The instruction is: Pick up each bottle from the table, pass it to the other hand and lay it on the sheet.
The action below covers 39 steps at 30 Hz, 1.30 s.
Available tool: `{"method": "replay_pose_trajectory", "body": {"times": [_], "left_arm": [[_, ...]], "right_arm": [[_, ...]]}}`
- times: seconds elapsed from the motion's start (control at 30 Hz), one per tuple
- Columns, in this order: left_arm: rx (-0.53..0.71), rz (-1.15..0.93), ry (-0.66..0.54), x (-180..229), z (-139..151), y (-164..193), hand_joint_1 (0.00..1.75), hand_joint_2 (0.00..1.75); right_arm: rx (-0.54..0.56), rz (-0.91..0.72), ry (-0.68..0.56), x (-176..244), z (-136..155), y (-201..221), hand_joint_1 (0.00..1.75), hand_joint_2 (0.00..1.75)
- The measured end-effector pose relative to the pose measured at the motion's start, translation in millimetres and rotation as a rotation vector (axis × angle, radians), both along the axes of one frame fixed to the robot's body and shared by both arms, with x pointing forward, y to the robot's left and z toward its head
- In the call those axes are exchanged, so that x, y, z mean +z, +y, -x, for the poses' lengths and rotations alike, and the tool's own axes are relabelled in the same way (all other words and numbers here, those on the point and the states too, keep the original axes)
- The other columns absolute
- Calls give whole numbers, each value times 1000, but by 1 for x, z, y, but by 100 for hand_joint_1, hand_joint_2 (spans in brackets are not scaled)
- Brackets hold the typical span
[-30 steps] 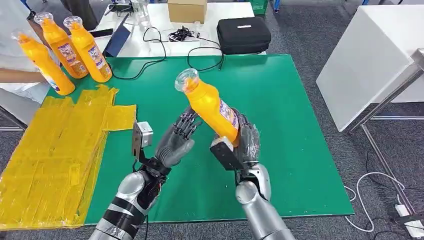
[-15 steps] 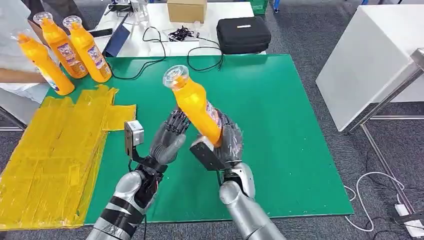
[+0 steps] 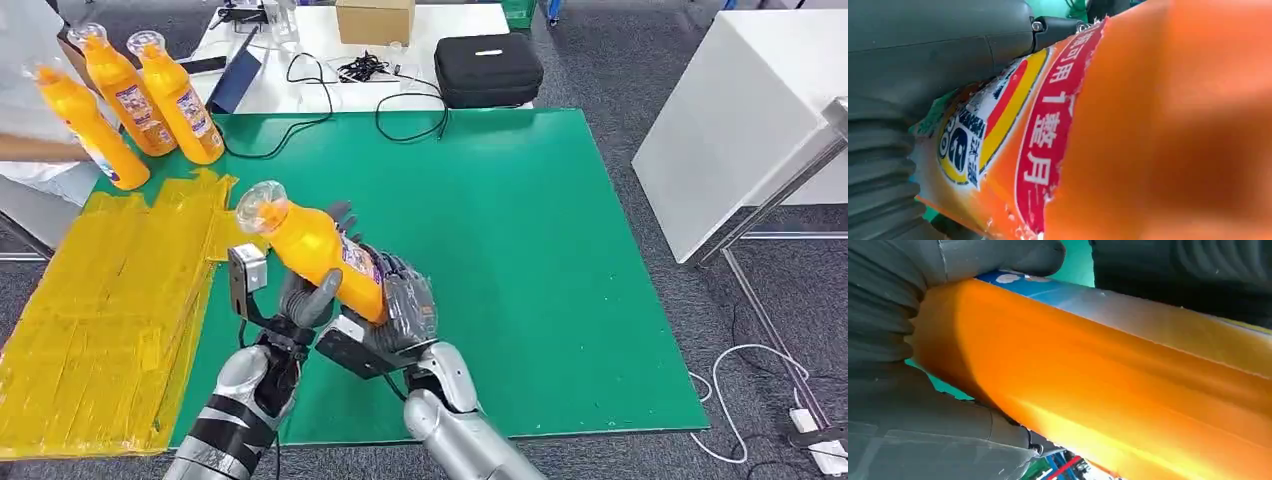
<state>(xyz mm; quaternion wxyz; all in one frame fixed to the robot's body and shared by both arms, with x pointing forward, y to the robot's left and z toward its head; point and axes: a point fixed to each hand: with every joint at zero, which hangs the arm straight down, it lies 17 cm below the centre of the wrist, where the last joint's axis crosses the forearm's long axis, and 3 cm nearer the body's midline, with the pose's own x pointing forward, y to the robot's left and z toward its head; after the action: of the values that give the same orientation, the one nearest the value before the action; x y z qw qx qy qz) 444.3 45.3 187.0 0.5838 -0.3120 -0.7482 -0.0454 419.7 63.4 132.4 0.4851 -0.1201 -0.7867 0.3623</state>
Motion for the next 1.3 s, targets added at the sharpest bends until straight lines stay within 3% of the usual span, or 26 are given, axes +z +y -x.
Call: {"method": "replay_pose_trajectory", "body": {"times": [0.67,0.7,0.73,0.77,1.0,1.3], "left_arm": [[32,-20,55,-23,-5,7,0,175],[45,-27,57,-25,-6,9,10,175],[58,-31,58,-26,-8,11,105,175],[80,-40,56,-28,-9,14,175,175],[213,-82,45,-33,-13,29,175,175],[258,-79,26,-27,-10,33,175,175]], "right_arm": [[6,74,13,-19,1,2,175,175],[8,79,15,-20,1,3,175,175],[9,83,15,-21,1,3,175,175],[11,88,17,-22,2,4,175,175],[26,113,22,-28,4,8,175,175],[36,110,21,-27,6,12,175,175]]}}
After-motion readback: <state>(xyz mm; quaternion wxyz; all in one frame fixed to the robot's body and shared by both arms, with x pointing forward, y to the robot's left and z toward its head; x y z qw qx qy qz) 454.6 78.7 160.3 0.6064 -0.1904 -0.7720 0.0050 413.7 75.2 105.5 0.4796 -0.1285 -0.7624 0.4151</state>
